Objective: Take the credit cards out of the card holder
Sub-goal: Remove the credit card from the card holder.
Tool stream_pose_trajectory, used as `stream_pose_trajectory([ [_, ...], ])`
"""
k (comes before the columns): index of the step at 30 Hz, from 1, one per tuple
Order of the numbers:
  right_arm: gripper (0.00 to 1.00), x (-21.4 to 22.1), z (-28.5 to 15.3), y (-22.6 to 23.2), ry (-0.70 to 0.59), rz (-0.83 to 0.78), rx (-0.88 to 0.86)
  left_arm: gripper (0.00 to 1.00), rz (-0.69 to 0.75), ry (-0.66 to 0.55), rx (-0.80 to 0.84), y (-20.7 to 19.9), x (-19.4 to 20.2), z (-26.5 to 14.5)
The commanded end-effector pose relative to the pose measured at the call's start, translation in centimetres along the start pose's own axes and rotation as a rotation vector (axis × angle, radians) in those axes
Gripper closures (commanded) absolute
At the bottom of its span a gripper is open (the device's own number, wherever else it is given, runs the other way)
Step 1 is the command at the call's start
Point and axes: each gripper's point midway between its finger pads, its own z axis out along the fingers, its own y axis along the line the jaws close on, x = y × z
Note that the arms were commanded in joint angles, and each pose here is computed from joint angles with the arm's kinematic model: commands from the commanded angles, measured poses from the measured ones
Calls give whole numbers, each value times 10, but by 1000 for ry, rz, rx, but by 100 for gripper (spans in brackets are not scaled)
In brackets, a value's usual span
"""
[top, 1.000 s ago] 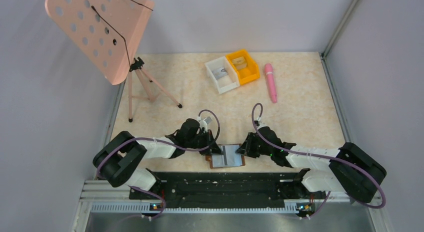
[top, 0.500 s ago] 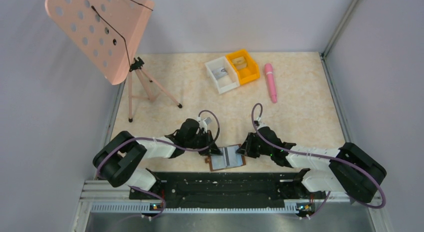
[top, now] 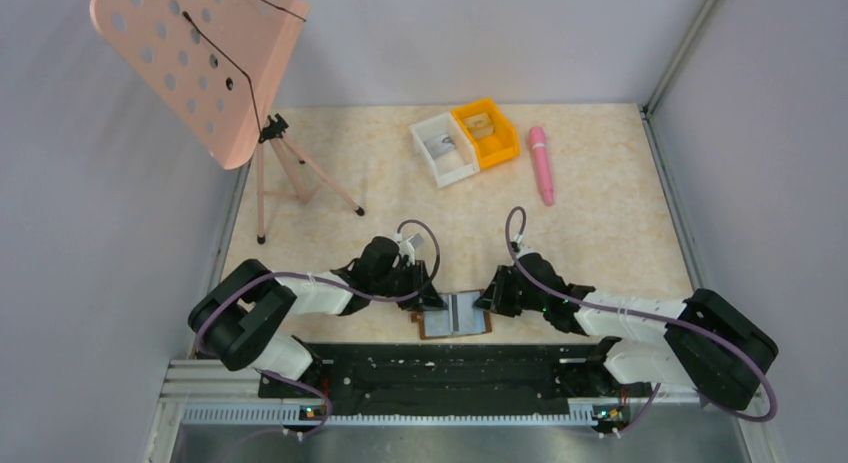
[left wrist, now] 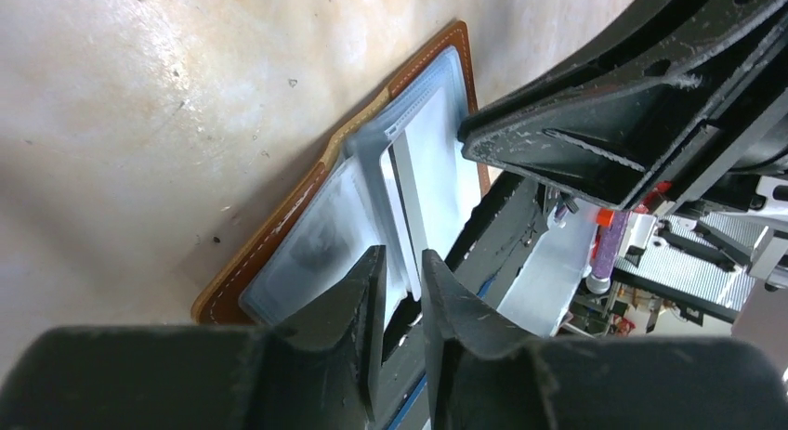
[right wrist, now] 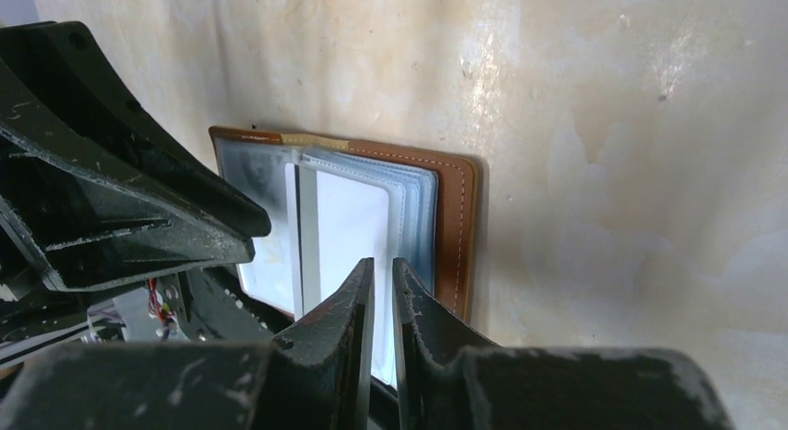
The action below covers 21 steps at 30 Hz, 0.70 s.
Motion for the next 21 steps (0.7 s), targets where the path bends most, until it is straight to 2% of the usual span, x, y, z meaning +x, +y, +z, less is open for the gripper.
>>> stream_pose_trajectory([
  [1, 87, -15, -8, 21, -28, -11, -52, 71, 42, -55, 24, -7, -11, 1],
  [13, 87, -20, -15, 50, -27, -17, -118, 68, 63, -52, 10, -9, -8, 11],
  [21, 87, -5, 1, 23, 12, 3, -44, 68, 68, -49, -10, -5, -4, 17],
])
